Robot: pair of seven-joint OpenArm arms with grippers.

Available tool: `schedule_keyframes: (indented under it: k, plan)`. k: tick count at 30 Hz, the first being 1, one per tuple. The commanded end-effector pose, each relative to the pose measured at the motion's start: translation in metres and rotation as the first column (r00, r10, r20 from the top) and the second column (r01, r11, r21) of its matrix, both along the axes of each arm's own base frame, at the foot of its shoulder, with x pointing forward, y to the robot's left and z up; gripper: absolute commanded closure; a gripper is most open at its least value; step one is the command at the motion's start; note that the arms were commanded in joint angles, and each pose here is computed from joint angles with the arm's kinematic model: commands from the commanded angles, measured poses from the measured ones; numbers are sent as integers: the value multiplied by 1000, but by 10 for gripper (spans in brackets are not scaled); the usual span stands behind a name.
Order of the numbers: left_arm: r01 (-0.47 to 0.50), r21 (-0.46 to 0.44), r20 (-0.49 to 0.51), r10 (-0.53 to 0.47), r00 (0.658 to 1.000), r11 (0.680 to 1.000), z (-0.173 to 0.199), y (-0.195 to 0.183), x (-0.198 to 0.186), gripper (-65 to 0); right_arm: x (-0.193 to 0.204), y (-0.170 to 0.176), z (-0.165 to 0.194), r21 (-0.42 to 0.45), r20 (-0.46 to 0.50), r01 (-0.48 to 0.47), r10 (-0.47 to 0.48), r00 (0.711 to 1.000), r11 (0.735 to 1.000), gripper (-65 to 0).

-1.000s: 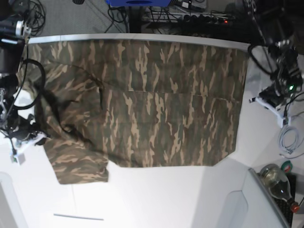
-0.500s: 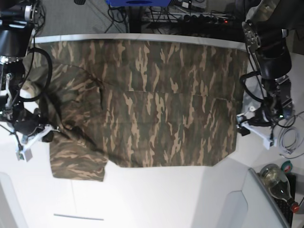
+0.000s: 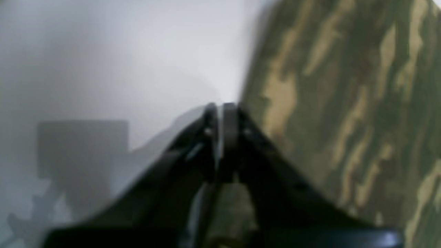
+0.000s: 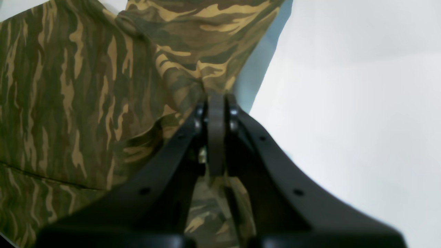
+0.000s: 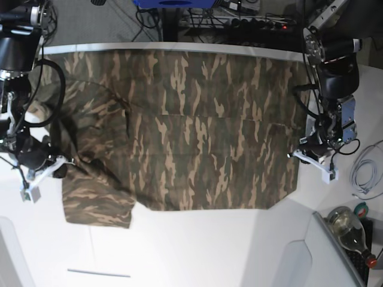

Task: Layout the t-shirt on the table in an organized manner, then fold the t-shirt properly
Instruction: 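Grasp the shirt side edge with the left gripper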

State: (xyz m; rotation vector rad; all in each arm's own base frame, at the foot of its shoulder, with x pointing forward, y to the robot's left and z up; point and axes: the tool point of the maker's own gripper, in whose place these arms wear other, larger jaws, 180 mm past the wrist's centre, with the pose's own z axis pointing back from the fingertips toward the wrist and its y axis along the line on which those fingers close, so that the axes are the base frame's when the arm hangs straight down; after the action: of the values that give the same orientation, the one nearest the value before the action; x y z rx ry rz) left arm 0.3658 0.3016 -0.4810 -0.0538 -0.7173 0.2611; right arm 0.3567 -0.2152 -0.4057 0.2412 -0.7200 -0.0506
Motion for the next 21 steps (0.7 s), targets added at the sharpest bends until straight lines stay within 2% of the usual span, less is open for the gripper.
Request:
schedule_keyframes:
  k: [1, 8, 14, 21]
  plan:
    - [8, 14, 2, -8, 1000, 1000, 7, 4, 4, 0, 13, -5, 17, -4, 59, -1, 1, 998, 1000, 0]
    - [41, 54, 36, -43, 998, 998, 35, 5, 18, 0, 12, -4, 16, -4, 56, -3, 3, 998, 1000, 0]
    - [88, 146, 100, -103, 990, 985, 77, 4, 18, 0, 11, -4, 15, -4, 53, -2, 3, 999, 1000, 0]
    - [87, 120, 56, -94, 994, 989, 67, 0, 10, 0, 10, -4, 14, -4, 51, -2, 3, 999, 1000, 0]
